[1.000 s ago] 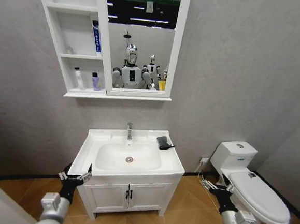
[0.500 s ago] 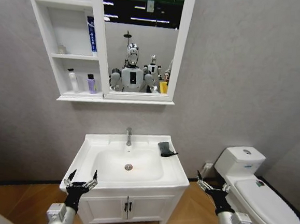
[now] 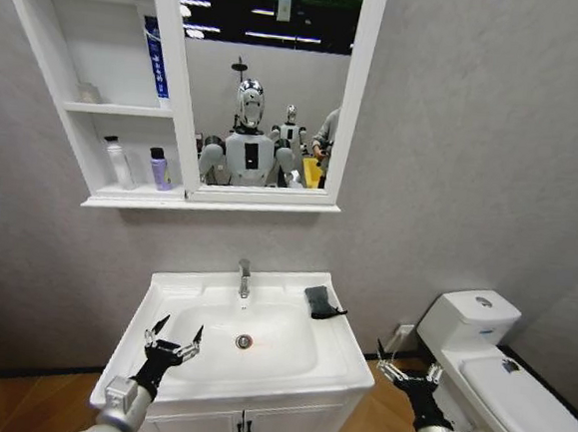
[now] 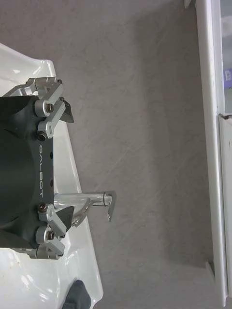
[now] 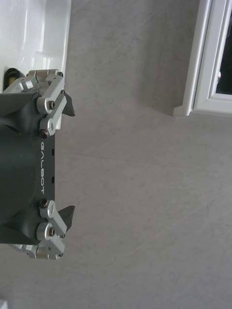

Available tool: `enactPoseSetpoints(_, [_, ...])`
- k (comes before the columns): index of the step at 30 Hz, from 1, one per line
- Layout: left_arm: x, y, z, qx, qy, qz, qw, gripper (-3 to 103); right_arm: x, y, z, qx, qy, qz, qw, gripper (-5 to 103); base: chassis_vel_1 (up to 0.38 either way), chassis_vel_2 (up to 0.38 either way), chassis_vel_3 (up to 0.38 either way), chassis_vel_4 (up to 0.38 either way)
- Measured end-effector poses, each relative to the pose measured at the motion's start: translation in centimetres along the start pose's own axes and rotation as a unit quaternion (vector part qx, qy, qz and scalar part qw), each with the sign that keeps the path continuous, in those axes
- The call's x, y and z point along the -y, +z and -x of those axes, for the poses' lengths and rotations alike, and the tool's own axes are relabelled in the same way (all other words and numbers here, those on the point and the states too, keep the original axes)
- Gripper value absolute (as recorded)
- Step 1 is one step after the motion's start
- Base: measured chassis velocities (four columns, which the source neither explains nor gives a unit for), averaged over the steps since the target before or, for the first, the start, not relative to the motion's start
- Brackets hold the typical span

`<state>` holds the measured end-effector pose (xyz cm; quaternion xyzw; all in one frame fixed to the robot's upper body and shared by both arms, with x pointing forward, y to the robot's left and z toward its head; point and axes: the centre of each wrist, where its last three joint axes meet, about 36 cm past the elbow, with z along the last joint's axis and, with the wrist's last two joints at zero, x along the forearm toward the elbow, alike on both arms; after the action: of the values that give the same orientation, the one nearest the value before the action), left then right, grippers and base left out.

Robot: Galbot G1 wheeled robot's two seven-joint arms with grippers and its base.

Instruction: Move facial cleanser and shampoo from washbasin to cabinet, then wipe washbasin with towel.

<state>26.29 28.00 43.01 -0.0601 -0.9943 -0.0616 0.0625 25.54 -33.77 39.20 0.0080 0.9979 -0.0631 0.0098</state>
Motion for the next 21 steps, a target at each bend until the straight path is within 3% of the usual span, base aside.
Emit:
enactPoseSetpoints(3, [0.3,0.2,0.0,0.021,-0.016,-0.022,0.9994,98,1.7,-2.5,4.9,0.012,-0.016,0.002,1.000,100,0.021,-0.006,-0.007,0.017])
enactPoseSetpoints(6, [0.5,-0.3,-0.1,0.027,-0.015,-0.030,0.9991,95,2.8,-3.6,7.2,0.018,-0.013,0.002,1.000,100,0.000,0.000,0.000,0.000])
enactPoseSetpoints(8, [0.5,-0.5,-0.2,0.028,-0.017,-0.028,0.9991,97,3.1,-3.8,7.8,0.017,-0.010,0.004,1.000,100,-0.052,0.016,0.025,-0.036])
enactPoseSetpoints(11, [-0.2,-0.8,-0.9,0.028,-0.016,-0.001,0.9995,100,3.2,-3.4,9.1,-0.002,0.002,0.017,1.000,100,-0.017,0.005,0.007,-0.012])
enactPoseSetpoints(21, [-1.1,-1.8,-1.7,0.028,-0.026,0.011,0.9992,100,2.3,-2.8,10.9,-0.022,-0.009,0.020,1.000,100,0.000,0.000,0.000,0.000])
